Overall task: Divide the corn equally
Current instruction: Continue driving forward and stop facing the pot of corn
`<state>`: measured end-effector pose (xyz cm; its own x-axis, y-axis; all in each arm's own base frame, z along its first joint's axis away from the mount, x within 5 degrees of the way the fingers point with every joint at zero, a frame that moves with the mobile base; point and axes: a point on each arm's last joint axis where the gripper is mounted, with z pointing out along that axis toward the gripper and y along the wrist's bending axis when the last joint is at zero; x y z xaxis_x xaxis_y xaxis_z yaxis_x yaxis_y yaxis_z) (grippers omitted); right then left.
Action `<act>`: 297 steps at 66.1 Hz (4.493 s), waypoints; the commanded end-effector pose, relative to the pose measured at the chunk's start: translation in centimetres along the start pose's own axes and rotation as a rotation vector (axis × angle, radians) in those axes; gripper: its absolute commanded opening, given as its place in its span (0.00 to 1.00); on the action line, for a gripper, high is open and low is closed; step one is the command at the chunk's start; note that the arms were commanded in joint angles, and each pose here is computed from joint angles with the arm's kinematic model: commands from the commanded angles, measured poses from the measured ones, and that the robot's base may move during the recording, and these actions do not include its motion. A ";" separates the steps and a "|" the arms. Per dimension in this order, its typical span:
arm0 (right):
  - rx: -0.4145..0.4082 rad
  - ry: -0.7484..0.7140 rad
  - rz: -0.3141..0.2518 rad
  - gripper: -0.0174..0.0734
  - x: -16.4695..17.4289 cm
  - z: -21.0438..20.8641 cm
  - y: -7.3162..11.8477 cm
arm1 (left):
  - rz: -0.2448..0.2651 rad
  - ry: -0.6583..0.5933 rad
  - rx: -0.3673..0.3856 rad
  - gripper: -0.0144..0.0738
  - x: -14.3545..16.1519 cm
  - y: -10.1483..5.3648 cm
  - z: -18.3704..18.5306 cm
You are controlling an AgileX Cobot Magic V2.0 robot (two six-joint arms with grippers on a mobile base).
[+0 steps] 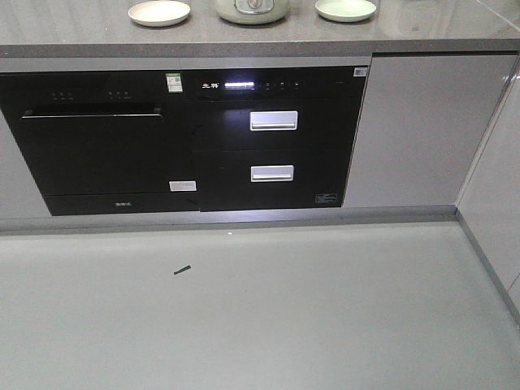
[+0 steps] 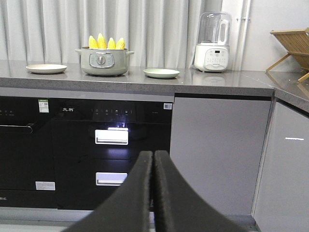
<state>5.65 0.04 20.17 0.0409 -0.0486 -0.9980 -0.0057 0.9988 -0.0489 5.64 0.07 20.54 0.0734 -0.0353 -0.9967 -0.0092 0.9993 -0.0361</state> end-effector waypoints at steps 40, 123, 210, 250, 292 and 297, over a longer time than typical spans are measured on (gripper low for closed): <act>0.002 -0.074 -0.007 0.19 -0.5 0.0 0.0 | -0.019 -0.103 0.004 0.16 -1.3 0.0 -0.2; 0.002 -0.074 -0.007 0.19 -0.5 0.0 0.0 | -0.019 -0.103 0.004 0.16 -1.3 0.0 -0.2; 0.002 -0.074 -0.007 0.19 -0.5 0.0 0.0 | -0.019 -0.103 0.004 0.16 -1.3 0.0 -0.2; 0.002 -0.074 -0.007 0.19 -0.5 0.0 0.0 | -0.019 -0.103 0.004 0.16 -1.3 0.0 -0.2; 0.002 -0.074 -0.007 0.19 -0.5 0.0 0.0 | -0.019 -0.103 0.004 0.16 -1.3 0.0 -0.2; 0.002 -0.074 -0.007 0.19 -0.5 0.0 0.0 | -0.019 -0.103 0.004 0.16 -1.3 0.0 -0.2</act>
<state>5.65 0.04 20.17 0.0409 -0.0486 -0.9980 -0.0057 0.9988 -0.0489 5.64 0.07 20.54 0.0734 -0.0353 -0.9967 -0.0092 0.9993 -0.0361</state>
